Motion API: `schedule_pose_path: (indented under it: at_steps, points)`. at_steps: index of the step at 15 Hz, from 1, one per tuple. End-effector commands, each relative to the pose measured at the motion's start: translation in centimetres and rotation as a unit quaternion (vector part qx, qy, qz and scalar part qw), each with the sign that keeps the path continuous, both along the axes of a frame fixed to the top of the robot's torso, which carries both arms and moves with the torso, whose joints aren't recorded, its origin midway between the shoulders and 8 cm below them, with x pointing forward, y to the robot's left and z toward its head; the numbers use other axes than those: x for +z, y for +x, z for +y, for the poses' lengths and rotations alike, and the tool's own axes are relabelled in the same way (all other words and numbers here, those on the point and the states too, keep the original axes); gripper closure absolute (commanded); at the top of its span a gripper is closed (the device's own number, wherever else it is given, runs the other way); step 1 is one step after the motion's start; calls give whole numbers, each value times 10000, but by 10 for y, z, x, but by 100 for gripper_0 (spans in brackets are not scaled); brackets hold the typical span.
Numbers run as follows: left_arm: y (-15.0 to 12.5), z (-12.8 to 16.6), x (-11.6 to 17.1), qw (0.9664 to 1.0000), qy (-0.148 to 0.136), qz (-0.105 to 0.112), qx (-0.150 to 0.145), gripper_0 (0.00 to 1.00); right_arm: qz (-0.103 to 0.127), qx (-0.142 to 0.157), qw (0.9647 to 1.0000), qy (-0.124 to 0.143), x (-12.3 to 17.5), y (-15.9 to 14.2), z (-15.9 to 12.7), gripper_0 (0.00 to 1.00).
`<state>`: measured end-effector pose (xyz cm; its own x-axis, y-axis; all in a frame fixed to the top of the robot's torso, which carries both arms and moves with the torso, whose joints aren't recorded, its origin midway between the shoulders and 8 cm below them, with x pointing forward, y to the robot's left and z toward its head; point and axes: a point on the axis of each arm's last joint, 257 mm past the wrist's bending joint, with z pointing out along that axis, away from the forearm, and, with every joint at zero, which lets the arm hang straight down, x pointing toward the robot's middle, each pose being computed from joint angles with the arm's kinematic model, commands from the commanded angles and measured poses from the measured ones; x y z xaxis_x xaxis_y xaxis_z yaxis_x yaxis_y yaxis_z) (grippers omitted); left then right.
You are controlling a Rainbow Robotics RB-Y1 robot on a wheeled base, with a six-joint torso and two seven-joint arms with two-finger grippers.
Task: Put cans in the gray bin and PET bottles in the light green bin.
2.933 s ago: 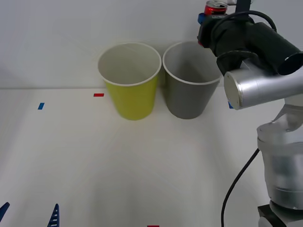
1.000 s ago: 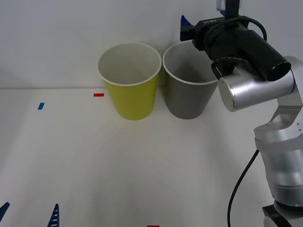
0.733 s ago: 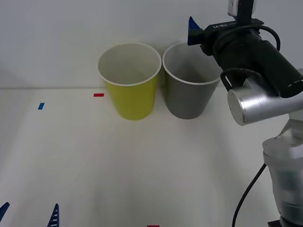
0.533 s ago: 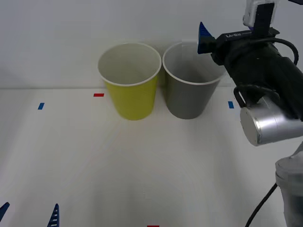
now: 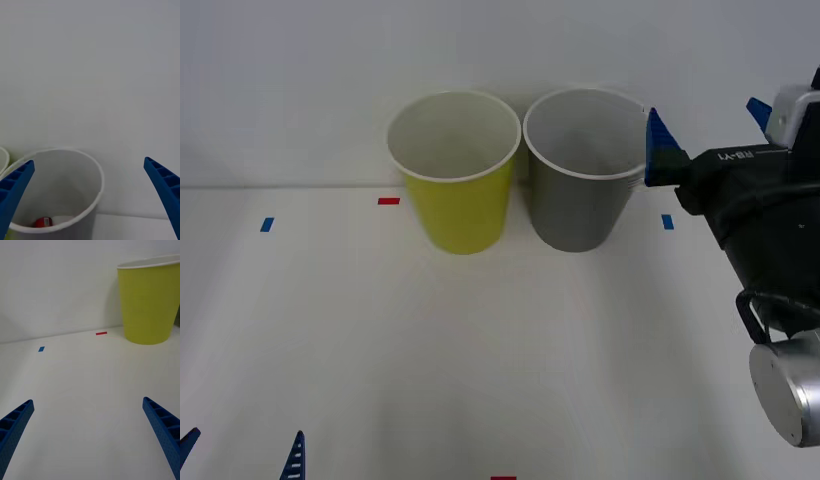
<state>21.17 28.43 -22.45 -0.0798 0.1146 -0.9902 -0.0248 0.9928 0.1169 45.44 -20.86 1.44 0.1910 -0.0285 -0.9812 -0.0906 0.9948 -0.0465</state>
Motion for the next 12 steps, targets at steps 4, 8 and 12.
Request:
schedule_pose_path:
  at_steps: [4,8,12]
  points:
    - [0,0,0,10000,0,0,0,0,-132,199,9997,-48,-24,-29,-10,0]
    - [0,0,0,10000,0,0,0,0,-126,90,9999,42,-29,-33,-15,0]
    - [0,0,0,10000,0,0,0,0,12,-138,9997,193,-48,-41,-27,0]
